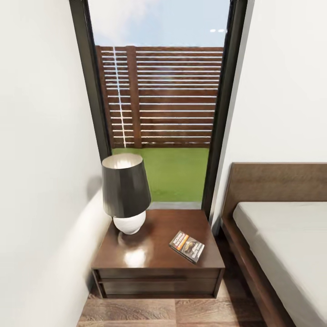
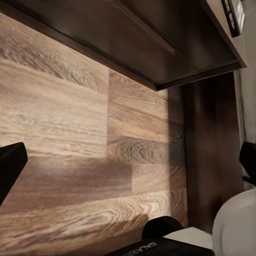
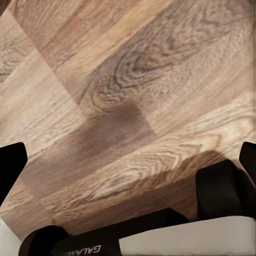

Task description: In the bedroom, move the book from the bed onto either nightstand, and place the two sandals side by side next to the bed.

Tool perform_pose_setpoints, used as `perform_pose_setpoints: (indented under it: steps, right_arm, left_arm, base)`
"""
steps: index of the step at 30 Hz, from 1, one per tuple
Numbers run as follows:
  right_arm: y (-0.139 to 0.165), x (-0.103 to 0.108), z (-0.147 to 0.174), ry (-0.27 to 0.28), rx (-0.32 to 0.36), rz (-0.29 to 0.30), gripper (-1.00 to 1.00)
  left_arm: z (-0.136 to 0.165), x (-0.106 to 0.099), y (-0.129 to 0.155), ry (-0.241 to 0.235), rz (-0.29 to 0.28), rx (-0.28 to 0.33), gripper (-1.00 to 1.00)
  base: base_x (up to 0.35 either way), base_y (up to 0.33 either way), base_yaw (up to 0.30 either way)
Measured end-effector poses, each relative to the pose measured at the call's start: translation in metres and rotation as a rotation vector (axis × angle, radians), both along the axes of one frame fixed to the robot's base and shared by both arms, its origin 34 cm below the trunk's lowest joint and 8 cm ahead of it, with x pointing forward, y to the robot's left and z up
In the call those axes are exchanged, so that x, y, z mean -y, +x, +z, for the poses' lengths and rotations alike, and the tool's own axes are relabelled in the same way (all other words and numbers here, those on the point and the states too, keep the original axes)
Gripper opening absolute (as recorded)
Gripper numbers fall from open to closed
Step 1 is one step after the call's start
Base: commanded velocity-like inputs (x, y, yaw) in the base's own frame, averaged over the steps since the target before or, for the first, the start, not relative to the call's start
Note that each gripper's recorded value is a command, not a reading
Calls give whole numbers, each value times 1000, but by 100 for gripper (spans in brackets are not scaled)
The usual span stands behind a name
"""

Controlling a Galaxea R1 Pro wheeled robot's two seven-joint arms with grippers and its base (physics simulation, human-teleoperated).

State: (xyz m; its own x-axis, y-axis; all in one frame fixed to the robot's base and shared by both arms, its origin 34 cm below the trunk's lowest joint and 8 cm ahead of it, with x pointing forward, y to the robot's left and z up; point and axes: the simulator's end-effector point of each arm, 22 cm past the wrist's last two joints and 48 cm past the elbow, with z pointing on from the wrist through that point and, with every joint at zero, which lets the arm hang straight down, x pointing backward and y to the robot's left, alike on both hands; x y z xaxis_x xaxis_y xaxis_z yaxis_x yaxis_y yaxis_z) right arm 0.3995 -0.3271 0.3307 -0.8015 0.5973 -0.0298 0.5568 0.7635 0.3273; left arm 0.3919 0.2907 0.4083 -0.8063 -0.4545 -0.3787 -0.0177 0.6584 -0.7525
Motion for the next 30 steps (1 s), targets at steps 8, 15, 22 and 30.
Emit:
perform_pose_setpoints:
  steps: [8,15,22,30]
  right_arm:
    - [-5,8,13,-33,2,15,100]
    - [-13,12,23,-48,-8,28,100]
    - [-15,14,36,-55,-9,30,100]
    - [-21,21,47,-87,8,34,100]
  left_arm:
    - [9,-7,2,40,11,-22,100]
    - [19,-10,3,62,18,-35,100]
    - [30,-12,5,78,22,-46,100]
    - [35,-16,0,145,-13,-64,100]
  base:
    - [0,0,0]
    - [0,0,0]
    - [0,0,0]
    - [0,0,0]
